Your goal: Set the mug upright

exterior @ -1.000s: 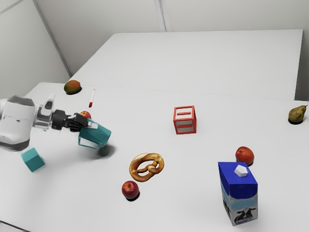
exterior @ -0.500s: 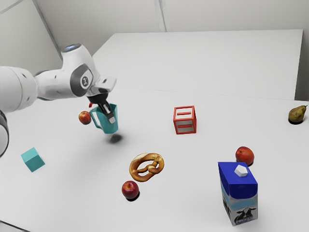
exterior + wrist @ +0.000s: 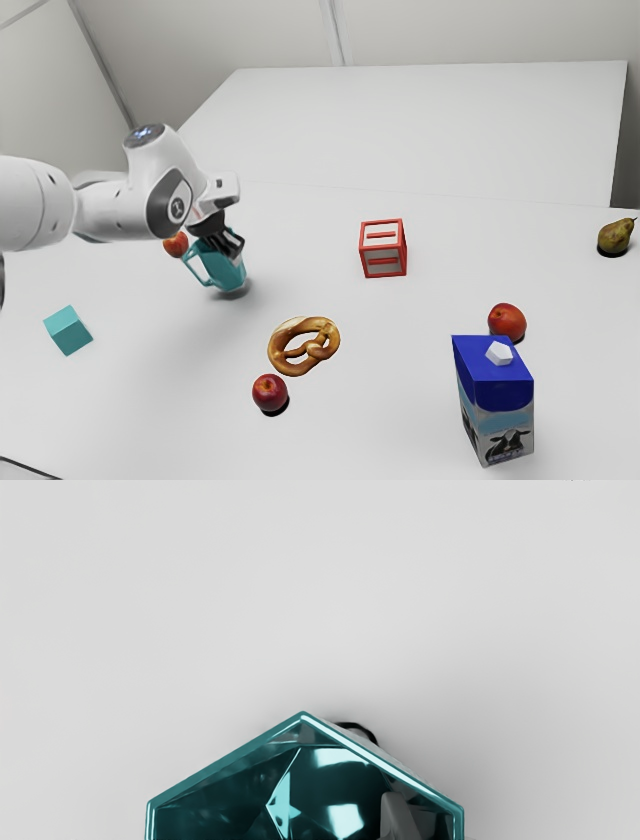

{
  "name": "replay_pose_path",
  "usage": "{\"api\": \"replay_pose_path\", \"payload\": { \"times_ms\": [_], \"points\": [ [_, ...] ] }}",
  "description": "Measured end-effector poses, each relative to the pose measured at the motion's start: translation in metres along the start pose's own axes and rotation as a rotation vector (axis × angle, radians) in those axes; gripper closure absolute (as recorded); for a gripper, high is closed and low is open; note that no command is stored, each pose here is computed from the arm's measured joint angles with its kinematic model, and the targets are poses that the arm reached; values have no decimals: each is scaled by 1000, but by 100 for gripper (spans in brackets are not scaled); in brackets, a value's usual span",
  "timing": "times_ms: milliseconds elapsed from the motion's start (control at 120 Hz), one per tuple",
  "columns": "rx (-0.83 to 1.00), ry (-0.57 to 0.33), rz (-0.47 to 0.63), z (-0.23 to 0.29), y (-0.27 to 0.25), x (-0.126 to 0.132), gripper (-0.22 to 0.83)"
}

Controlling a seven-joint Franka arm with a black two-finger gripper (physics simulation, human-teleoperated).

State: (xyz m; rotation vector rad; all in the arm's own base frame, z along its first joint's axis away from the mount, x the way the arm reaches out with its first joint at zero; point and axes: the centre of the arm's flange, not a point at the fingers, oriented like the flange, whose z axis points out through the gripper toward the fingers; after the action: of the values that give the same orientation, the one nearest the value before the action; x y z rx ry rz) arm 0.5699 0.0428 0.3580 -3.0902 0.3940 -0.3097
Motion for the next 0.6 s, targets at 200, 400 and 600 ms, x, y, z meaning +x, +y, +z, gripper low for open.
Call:
{"api": "replay_pose_path", "payload": {
  "times_ms": [200,400,600],
  "points": [
    [-4,-25,-97,19,0,-6,59],
    [-4,-22,-160,20,-2,-7,24],
    [9,35,-187,-10,-7,7,11]
  ]
}}
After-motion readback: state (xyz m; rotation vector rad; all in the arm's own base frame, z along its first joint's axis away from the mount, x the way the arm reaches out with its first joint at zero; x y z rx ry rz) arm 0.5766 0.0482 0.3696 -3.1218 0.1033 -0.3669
